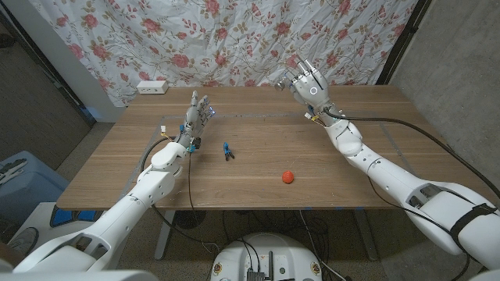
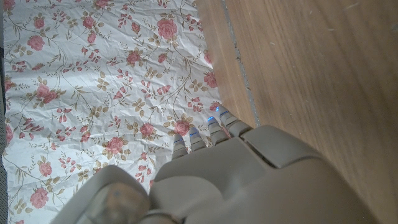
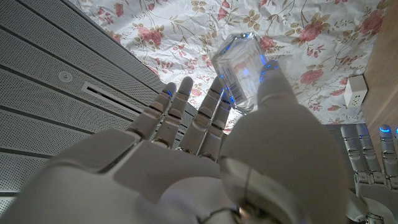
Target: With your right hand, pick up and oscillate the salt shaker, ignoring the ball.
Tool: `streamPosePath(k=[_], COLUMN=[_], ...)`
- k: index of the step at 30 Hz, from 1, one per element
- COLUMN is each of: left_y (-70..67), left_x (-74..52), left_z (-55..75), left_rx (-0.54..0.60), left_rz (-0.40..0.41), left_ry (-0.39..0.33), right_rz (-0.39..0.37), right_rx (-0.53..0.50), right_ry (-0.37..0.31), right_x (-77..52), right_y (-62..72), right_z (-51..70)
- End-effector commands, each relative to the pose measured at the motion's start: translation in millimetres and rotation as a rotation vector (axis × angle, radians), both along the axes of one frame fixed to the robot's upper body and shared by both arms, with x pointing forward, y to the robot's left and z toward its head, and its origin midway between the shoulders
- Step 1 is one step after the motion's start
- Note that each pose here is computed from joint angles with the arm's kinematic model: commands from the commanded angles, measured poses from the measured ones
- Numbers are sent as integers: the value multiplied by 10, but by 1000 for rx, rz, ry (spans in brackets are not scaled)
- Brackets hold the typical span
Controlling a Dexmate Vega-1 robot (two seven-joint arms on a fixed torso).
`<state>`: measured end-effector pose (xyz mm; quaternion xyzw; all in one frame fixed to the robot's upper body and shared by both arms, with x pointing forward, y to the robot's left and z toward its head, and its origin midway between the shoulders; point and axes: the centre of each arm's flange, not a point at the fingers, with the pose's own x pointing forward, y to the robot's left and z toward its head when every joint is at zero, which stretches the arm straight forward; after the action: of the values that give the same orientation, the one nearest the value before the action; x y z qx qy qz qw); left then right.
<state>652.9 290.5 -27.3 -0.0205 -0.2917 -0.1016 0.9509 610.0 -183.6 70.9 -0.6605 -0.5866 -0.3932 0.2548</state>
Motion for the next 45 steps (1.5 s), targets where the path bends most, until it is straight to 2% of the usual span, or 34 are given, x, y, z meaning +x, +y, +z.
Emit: streamPosePath(k=[1, 13, 19, 36, 40, 43, 45], left_y=[0, 0, 0, 0, -1, -1, -1], left_x=[-1, -1, 0, -1, 0, 0, 0], left_z=[1, 0, 1, 2, 2, 2, 2], left_rx=[0, 0, 0, 0, 0, 0, 0], left_rz=[0, 0, 0, 0, 0, 0, 0], left_ry=[-1, -1, -1, -1, -1, -1, -1], right_rz=[4, 24, 67, 275, 298, 329, 338], right_rx=[-8, -28, -11, 69, 73, 94, 111], right_ry=[29, 71, 99, 161, 162, 199, 252], right_x=[40, 36, 5, -145, -172, -189, -202], right_y=[-21, -37, -31, 1, 29, 23, 6], right_z=[-76, -268, -312, -130, -83, -41, 0])
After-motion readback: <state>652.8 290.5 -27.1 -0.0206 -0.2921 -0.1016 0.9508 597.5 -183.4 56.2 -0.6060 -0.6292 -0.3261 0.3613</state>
